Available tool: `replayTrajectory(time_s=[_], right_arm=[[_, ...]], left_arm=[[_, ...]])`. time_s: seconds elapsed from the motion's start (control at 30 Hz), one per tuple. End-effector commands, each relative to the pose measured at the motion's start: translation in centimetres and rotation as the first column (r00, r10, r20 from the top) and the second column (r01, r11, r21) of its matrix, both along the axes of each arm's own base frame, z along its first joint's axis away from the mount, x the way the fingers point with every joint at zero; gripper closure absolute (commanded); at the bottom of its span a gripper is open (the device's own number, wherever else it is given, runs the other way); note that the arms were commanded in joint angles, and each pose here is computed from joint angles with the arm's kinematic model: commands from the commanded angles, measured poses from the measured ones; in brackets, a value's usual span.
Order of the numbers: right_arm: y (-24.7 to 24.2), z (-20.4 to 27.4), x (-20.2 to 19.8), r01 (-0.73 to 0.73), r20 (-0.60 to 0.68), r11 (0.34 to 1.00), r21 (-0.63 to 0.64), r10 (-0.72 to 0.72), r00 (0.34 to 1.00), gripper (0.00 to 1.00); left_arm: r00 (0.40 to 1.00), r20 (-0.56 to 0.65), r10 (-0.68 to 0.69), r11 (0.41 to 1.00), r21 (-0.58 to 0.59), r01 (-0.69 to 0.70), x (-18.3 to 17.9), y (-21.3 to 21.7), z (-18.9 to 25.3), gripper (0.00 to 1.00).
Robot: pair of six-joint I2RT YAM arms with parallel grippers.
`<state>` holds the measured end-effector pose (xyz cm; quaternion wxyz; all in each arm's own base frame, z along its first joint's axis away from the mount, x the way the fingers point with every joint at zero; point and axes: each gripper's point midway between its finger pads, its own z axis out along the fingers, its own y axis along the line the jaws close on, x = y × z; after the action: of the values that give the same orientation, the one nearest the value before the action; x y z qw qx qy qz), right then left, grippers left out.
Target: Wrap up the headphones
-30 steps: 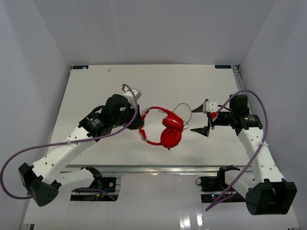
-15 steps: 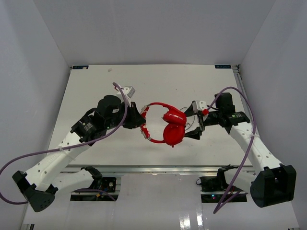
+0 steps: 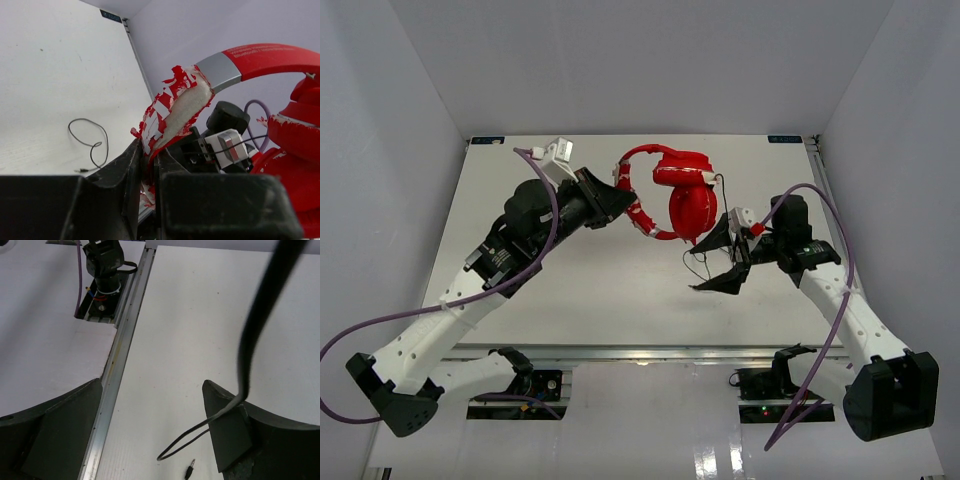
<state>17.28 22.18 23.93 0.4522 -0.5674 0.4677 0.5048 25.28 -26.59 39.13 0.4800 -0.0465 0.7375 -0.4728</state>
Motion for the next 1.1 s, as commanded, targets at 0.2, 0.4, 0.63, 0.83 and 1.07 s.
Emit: replayTrajectory(time_s=[0.2,0.4,0.63,0.83,1.07], right_arm=[[0.0,2.5,-1.9,-0.051,0.026,0.997,0.051,0.05,0.998,0.17],[0.0,1.6,-2.3,-0.04,0.016,0.999,0.037,0.039,0.999,0.22],[0.1,2.1,-0.8,0.041,0.025,0.999,-0.002,-0.041,0.999,0.6],[0.0,2.6,0.4,0.115,0.018,0.993,-0.032,-0.114,0.993,0.79],[-0.3,2.6,2.2,0.219,0.029,0.973,-0.068,-0.217,0.976,0.88]], left_arm=[[0.955,0.122,0.271,0.941,-0.24,-0.236,4.1,3.3,9.3,1.0],[0.934,0.12,0.337,0.921,-0.246,-0.301,6.9,4.2,10.8,1.0],[0.912,0.055,0.407,0.897,-0.212,-0.388,9.7,4.3,8.4,1.0],[0.923,0.0,0.384,0.906,-0.193,-0.377,10.0,3.5,4.9,1.0],[0.934,0.0,0.358,0.92,-0.172,-0.352,9.7,3.1,4.5,1.0]])
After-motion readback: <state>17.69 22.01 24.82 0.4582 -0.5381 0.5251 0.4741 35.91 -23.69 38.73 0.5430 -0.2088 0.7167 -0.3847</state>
